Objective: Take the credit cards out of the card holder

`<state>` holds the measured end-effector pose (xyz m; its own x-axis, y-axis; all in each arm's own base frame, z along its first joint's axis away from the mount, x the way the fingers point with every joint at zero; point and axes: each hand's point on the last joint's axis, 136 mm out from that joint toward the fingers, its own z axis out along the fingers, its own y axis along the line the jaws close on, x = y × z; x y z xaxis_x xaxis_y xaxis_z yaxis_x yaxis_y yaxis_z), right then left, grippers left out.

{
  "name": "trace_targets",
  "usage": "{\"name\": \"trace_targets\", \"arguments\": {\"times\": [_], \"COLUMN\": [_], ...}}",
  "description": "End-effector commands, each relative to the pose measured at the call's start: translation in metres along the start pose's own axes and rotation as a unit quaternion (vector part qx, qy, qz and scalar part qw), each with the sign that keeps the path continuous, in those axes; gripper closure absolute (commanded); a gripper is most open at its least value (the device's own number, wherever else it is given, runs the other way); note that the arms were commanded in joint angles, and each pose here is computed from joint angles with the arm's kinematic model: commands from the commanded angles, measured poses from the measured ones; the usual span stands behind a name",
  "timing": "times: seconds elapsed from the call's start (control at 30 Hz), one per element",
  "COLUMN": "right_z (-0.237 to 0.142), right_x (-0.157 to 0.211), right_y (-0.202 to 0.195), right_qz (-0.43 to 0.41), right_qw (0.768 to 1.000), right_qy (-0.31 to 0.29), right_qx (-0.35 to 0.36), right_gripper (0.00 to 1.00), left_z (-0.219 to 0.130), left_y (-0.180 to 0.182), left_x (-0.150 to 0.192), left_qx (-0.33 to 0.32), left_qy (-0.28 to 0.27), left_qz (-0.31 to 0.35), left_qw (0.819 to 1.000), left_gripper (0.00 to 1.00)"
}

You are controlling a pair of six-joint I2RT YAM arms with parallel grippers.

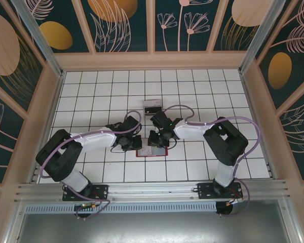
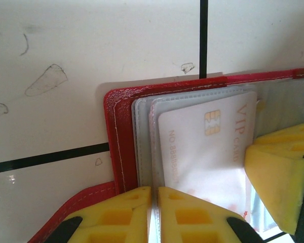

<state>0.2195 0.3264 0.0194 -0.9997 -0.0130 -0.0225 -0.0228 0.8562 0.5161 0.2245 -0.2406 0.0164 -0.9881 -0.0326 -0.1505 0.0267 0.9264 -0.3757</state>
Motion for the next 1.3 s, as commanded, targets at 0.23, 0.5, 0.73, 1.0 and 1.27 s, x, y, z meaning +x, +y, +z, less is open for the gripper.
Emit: {"name": "trace_targets", "arguments": {"times": [0.23,0.5,0.73,1.0,1.27], "right_z": [0.005,-0.004,-0.008,-0.011,-0.005], "right_x": [0.011,0.009,0.009,0.01,0.013], "right_y": [0.017,0.021,0.029,0.034,0.033], "right_qz": [-0.006,-0.008,-0.013,-0.014,-0.009], "right_qw": [0.997,0.996,0.994,0.992,0.99], "right_qy": [0.019,0.01,0.007,0.007,0.018], "right_qx": [-0.071,-0.086,-0.106,-0.125,-0.14], "right_gripper": [0.84,0.89,0.87,0.88,0.86], "left_z": [0.014,0.014,0.014,0.015,0.016], "left_y": [0.024,0.024,0.025,0.026,0.024], "left_x": [0.016,0.016,0.017,0.018,0.018], "left_qx": [-0.049,-0.051,-0.055,-0.057,-0.056], "left_qy": [0.033,0.034,0.037,0.039,0.04], "left_qz": [0.002,0.002,0.003,0.003,0.005], "left_qw": [0.998,0.998,0.998,0.998,0.998], "left_gripper": [0.86,0.87,0.87,0.87,0.88]}}
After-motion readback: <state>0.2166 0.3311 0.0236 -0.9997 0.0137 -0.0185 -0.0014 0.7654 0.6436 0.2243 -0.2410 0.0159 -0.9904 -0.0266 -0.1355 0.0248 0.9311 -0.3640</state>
